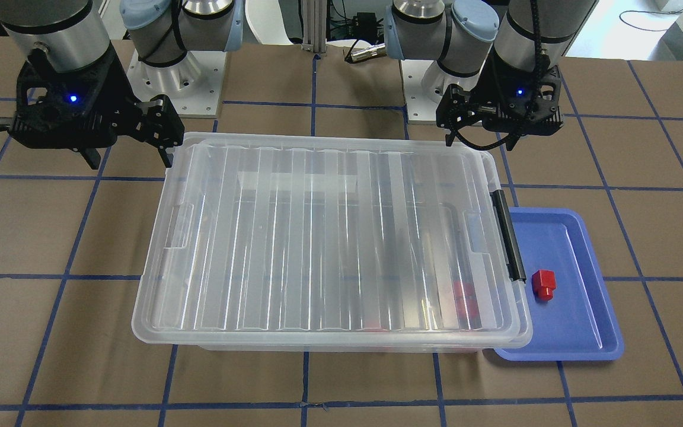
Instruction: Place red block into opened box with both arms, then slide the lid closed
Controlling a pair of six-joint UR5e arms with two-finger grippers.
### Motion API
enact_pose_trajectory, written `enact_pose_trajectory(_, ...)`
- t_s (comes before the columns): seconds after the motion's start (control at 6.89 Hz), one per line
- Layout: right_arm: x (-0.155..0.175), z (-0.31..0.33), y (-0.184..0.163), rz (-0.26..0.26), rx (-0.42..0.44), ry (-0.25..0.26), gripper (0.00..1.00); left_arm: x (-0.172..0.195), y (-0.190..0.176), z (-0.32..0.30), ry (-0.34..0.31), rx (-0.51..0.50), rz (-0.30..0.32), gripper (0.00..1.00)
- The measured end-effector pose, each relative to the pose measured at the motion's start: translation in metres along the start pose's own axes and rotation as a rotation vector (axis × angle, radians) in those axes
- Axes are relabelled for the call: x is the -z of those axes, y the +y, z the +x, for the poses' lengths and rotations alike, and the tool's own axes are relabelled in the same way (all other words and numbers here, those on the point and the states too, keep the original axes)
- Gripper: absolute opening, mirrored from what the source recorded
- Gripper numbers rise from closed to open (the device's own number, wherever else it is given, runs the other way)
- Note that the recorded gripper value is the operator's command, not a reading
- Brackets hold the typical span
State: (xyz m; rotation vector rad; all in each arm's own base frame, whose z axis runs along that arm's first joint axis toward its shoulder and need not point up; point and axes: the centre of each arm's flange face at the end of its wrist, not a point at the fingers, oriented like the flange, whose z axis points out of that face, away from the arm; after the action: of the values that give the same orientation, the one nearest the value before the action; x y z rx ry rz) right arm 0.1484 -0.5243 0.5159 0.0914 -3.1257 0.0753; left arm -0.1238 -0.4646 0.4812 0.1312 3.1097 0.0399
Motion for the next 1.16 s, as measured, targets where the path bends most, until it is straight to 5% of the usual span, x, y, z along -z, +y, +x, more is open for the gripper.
enact_pose_trajectory(0.87,-0.011,0.000,0.001,-0.025,0.000,0.009,1.00,0.000,0.001,-0.001,-0.001,0.005,0.001,1.00)
enact_pose_trajectory(1.16,-0.064,0.002,-0.025,-0.008,0.000,0.013,1.00,0.000,0.001,-0.001,-0.007,0.005,-0.001,1.00)
